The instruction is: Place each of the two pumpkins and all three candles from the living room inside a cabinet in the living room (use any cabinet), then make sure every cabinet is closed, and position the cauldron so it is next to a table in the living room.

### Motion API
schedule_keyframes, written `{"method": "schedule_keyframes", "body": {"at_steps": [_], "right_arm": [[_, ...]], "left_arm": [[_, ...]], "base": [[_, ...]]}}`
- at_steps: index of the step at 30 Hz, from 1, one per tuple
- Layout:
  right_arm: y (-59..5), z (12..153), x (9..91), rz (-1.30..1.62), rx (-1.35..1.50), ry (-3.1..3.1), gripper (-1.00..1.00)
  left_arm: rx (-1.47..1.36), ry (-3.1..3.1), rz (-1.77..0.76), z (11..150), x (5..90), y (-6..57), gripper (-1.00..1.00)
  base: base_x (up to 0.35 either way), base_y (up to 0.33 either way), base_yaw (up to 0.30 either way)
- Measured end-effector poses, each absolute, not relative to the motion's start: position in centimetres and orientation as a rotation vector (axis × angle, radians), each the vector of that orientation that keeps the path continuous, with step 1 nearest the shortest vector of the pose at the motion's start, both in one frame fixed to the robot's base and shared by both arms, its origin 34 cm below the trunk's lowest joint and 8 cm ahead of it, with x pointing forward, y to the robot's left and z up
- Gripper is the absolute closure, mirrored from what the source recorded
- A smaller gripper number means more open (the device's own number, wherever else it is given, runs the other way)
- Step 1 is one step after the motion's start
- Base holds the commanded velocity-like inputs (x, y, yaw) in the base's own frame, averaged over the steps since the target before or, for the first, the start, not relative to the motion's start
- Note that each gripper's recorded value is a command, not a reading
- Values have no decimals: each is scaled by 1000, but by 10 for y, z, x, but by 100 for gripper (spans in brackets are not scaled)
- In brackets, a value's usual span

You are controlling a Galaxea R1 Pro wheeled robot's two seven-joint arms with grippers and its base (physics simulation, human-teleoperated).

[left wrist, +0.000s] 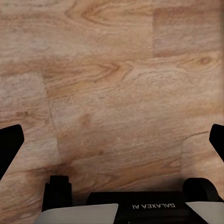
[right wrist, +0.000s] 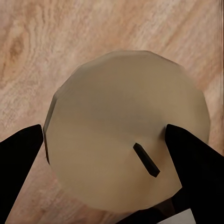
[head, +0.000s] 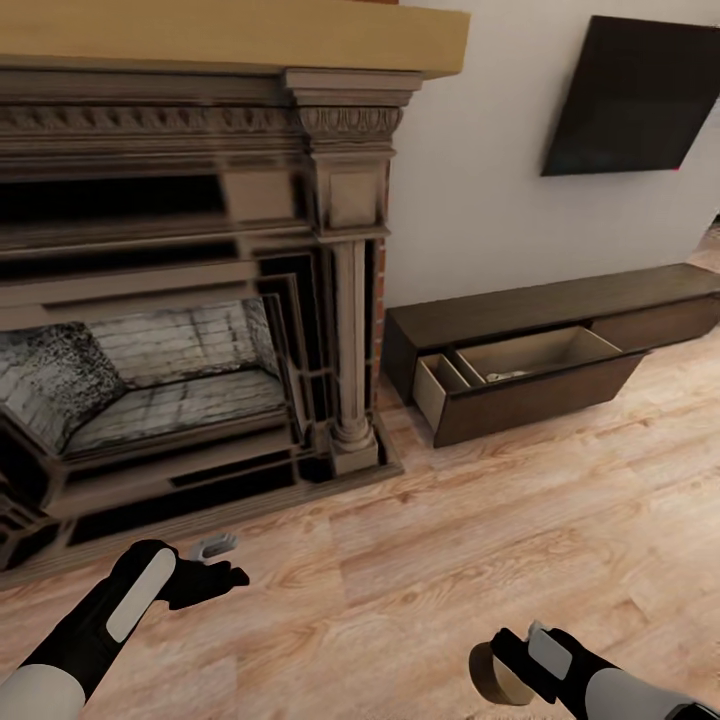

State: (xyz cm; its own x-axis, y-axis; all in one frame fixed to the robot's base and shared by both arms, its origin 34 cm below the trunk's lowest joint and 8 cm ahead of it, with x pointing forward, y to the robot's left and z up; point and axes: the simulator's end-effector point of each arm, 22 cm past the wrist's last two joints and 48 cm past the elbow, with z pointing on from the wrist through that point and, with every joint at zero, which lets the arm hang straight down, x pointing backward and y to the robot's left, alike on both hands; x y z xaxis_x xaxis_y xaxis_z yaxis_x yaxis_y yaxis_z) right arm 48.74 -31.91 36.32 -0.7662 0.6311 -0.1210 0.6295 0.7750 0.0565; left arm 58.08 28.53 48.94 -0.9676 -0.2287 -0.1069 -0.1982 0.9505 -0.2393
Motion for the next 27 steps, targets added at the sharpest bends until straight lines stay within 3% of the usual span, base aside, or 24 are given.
{"method": "schedule_keyframes", "body": {"at_steps": [27], "right_arm": [[-321,353,480,-5,1018,2842,100]], "left_arm": [[-333,3001,-343,476,573,285,-100]], "base": [[0,0,-217]]}}
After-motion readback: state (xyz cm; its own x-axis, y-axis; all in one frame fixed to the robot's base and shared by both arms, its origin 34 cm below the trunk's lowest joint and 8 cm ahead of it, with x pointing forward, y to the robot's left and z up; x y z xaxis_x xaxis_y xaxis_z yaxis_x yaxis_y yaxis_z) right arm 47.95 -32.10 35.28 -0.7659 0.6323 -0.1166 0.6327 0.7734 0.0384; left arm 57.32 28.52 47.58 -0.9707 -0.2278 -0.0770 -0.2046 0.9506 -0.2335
